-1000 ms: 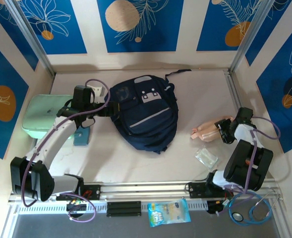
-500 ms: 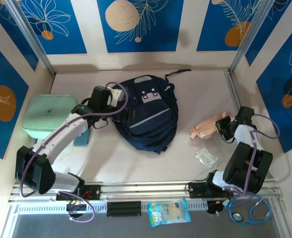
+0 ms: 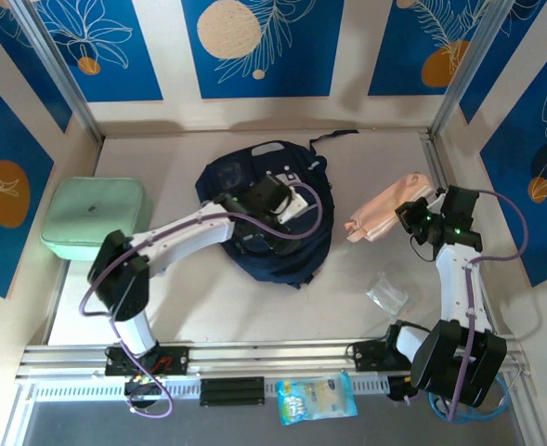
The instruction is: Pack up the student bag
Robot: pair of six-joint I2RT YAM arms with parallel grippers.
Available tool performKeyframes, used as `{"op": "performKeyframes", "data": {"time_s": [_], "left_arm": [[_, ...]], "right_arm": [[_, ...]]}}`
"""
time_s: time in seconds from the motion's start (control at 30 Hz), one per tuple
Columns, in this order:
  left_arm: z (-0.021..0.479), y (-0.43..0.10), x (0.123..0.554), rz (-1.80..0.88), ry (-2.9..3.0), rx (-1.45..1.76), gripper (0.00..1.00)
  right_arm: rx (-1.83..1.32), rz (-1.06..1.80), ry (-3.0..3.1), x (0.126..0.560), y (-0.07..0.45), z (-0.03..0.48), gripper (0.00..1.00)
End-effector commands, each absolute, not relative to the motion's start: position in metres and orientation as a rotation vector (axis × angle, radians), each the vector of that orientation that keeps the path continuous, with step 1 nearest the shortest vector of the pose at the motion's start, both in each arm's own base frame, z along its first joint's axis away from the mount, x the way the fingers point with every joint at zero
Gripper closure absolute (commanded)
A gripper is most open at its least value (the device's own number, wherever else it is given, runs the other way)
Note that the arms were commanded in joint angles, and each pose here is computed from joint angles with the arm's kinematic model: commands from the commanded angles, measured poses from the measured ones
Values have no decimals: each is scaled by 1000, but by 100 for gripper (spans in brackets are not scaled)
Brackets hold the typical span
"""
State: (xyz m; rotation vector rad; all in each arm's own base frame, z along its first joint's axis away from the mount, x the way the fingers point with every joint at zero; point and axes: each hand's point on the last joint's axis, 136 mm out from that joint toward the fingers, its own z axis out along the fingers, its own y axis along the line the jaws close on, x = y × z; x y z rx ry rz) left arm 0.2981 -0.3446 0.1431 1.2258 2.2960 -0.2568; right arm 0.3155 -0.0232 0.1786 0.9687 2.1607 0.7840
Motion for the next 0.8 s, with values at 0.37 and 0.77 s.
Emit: {"op": "performKeyframes", "data": {"time_s": [0.37,0.77], "left_arm": [[82,-343,309,62,2412,1491,39],[115,-341,315,79,2355,1466,94]], "right_arm": [[962,842,2152,309,-13,191,100],[941,869,2134,307,-10,199,100]]}}
